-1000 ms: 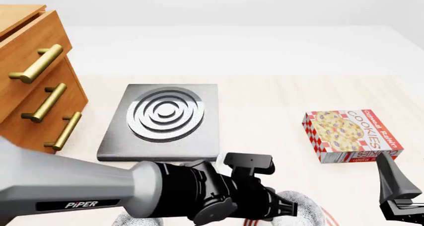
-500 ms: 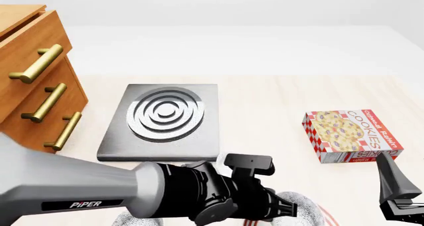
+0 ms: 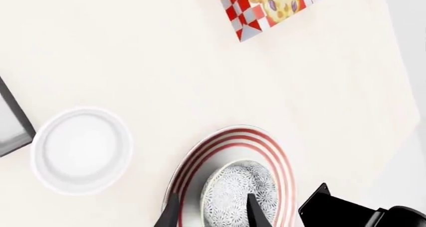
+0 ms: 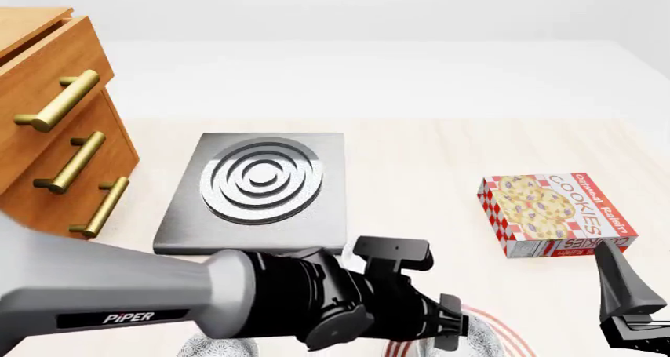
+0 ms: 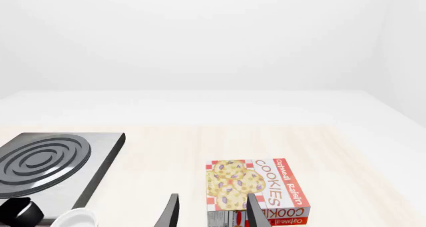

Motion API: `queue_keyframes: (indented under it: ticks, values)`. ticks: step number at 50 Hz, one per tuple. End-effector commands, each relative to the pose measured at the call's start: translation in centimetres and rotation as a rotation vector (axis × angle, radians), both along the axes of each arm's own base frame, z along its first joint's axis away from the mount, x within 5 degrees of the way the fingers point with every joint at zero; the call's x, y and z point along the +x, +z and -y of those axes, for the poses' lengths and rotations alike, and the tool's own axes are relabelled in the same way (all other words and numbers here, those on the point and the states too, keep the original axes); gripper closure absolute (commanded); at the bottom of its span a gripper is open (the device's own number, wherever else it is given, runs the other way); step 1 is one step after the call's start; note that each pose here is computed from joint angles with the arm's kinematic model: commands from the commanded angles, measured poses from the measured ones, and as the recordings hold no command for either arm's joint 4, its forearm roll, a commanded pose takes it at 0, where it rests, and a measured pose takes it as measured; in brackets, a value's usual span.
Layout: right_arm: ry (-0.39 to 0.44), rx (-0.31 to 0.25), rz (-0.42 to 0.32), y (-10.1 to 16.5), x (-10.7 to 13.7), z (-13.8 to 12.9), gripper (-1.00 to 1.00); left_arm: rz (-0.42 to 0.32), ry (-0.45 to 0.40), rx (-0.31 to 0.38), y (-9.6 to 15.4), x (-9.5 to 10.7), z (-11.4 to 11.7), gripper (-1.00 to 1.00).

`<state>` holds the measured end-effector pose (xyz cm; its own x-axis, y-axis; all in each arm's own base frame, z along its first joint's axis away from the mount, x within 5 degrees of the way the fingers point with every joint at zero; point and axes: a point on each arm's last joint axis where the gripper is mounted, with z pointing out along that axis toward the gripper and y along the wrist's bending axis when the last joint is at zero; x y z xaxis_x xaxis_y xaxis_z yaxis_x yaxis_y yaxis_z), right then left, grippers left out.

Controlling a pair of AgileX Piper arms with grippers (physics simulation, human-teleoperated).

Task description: Pick the akita bowl on the wooden cabinet and place it on the plate.

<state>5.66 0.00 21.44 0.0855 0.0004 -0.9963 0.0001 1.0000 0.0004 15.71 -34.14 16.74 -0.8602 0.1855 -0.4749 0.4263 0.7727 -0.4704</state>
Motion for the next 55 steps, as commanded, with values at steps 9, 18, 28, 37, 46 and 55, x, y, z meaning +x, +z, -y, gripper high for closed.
queue_keyframes:
  ticks: [9,18,28,37,46,55]
  values:
    - [0.0,0.0,0.0,0.0,0.0,0.0,-1.0,0.04,-0.018,0.002,1.9,0.4,-1.1,-1.0]
    - [0.0,0.0,0.0,0.0,0.0,0.0,-1.0,0.084,-0.01,-0.005,4.2,1.2,-3.2,-1.0]
    - [0.0,0.0,0.0,0.0,0.0,0.0,-1.0,0.117,-0.002,-0.017,5.7,1.3,-5.1,-1.0]
    - [0.0,0.0,0.0,0.0,0.0,0.0,-1.0,0.152,0.044,-0.047,7.4,1.7,-7.9,-1.0]
    - [0.0,0.0,0.0,0.0,0.0,0.0,-1.0,0.207,0.093,-0.082,9.5,2.0,-10.9,-1.0]
    - [0.0,0.0,0.0,0.0,0.0,0.0,-1.0,0.229,0.149,-0.103,10.2,2.0,-13.4,-1.0]
